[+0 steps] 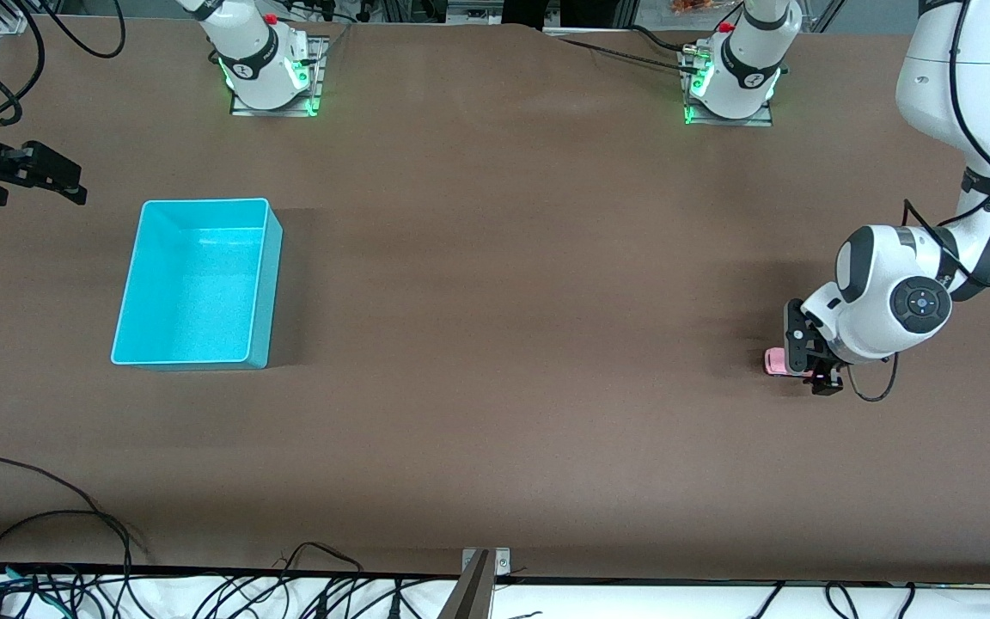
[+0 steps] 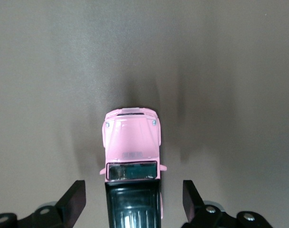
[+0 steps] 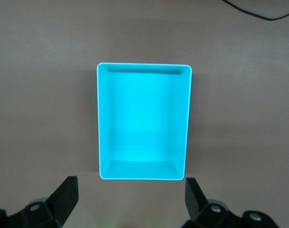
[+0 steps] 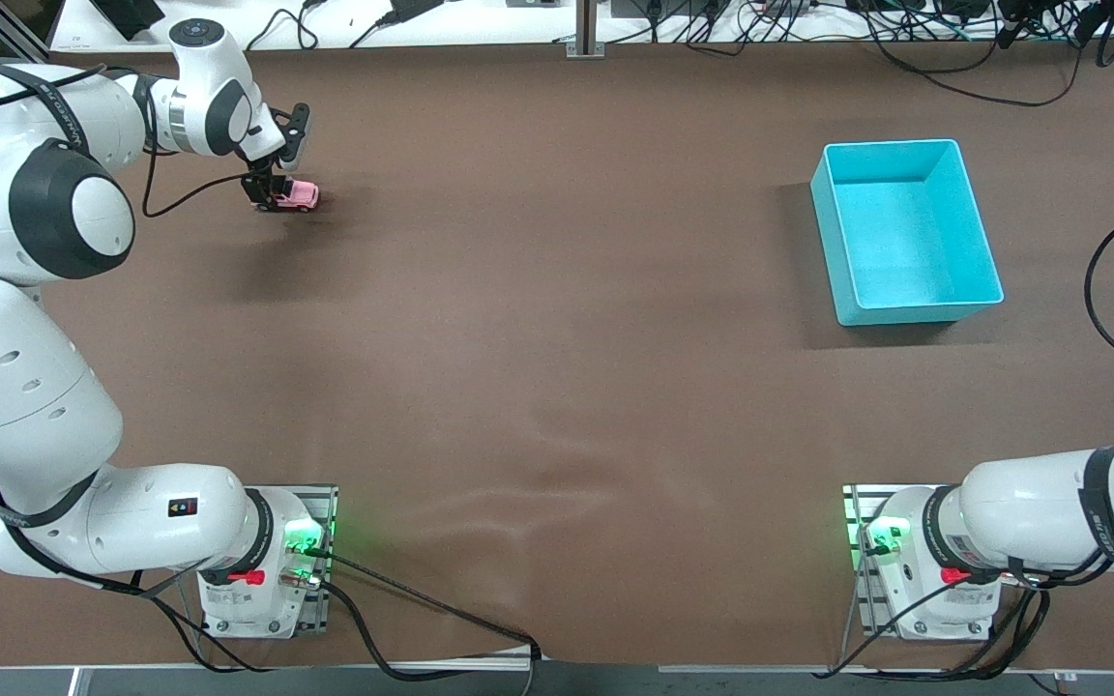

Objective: Wind and store pink jeep toy

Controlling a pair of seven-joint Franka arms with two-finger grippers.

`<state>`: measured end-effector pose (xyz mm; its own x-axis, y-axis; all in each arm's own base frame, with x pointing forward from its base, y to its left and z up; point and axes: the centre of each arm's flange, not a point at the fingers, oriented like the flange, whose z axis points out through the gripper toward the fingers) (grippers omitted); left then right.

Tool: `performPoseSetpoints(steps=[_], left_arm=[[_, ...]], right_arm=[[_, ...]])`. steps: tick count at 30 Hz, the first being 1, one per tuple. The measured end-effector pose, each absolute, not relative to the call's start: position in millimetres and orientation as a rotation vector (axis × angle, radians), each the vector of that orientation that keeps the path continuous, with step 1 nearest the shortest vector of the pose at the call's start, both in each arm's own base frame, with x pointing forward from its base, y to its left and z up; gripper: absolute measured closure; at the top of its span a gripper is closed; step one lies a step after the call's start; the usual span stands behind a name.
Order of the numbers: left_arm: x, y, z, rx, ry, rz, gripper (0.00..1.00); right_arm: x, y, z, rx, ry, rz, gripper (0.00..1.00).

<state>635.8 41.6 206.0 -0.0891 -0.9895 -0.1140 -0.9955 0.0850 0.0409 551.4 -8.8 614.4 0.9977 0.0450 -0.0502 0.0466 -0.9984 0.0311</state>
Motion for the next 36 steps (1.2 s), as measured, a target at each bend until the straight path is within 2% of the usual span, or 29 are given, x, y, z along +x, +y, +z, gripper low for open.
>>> performPoseSetpoints(steps=[2, 4, 10, 16, 36], left_arm=[[636, 41, 203, -2.08, 2.272, 0.163, 0.1], [636, 41, 200, -2.077, 2.272, 0.156, 0.18], [636, 44, 191, -2.081, 2.267, 0.144, 0.19], [636, 50, 188, -2.088, 2.26, 0.139, 0.49], [638, 47, 190, -2.041, 2.298, 0.126, 0.49]], right_arm=[[551, -9, 614, 3.108, 0.071, -0.077, 0.0], [551, -9, 614, 3.108, 0.071, -0.077, 0.0], [551, -9, 614, 3.108, 0.07, -0.077, 0.0], [551, -9, 614, 3.108, 0.07, -0.077, 0.0], [551, -9, 614, 3.108, 0.07, -0.077, 0.0]])
